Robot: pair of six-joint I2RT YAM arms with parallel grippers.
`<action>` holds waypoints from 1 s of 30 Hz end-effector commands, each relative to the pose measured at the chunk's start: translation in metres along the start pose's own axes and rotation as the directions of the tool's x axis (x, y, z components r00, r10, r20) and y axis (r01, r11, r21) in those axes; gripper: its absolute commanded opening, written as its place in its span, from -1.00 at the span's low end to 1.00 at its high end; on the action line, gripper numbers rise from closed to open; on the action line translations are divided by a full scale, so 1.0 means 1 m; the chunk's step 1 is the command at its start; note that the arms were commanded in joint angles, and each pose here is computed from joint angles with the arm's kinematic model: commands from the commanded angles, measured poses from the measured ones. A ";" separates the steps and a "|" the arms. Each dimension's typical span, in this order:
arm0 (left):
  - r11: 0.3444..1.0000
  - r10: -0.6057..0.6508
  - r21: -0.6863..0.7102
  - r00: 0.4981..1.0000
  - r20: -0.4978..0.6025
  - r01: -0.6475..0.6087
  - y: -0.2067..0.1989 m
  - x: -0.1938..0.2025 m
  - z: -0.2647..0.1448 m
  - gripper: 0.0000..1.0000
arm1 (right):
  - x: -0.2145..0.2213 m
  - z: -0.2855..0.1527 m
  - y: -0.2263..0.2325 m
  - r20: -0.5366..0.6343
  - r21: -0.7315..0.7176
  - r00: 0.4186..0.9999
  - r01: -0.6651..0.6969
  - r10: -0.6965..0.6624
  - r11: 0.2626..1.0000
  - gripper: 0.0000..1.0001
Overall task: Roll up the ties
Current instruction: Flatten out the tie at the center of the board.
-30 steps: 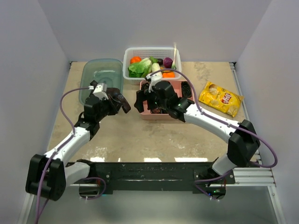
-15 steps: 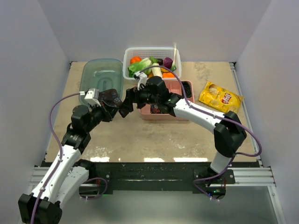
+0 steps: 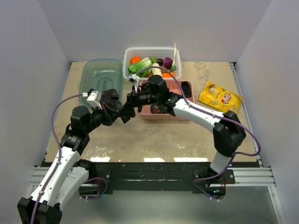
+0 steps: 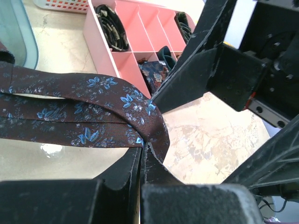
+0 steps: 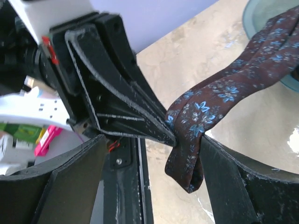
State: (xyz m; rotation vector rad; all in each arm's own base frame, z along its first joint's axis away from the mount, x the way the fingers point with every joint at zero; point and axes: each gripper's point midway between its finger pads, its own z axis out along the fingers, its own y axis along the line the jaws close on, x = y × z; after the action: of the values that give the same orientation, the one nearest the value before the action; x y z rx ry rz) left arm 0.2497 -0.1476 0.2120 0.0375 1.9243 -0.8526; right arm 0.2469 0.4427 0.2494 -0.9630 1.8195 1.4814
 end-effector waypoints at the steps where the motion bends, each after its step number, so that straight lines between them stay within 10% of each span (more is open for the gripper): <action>1: 0.994 0.061 0.089 0.996 0.062 -0.066 -0.029 -0.031 -0.009 -1.00 | 0.003 -0.006 0.015 -0.043 -0.086 0.997 0.059 -0.062 0.995 0.66; 20: 0.971 0.070 0.220 0.994 0.085 -0.087 -0.059 -0.043 -0.015 -1.00 | 0.007 -0.011 0.006 -0.047 -0.121 0.998 0.028 -0.034 0.992 0.38; 30: 0.960 0.052 0.266 0.988 0.147 -0.091 -0.071 -0.060 -0.014 -1.00 | 0.007 -0.009 0.019 -0.049 -0.216 0.999 0.010 -0.021 0.976 -0.09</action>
State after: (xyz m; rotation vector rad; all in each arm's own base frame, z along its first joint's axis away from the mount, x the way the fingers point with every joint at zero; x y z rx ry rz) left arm 0.2410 -0.1675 0.2561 0.1690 1.8026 -0.9885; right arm 0.2346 0.4333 0.2469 -1.0922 1.7661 1.6057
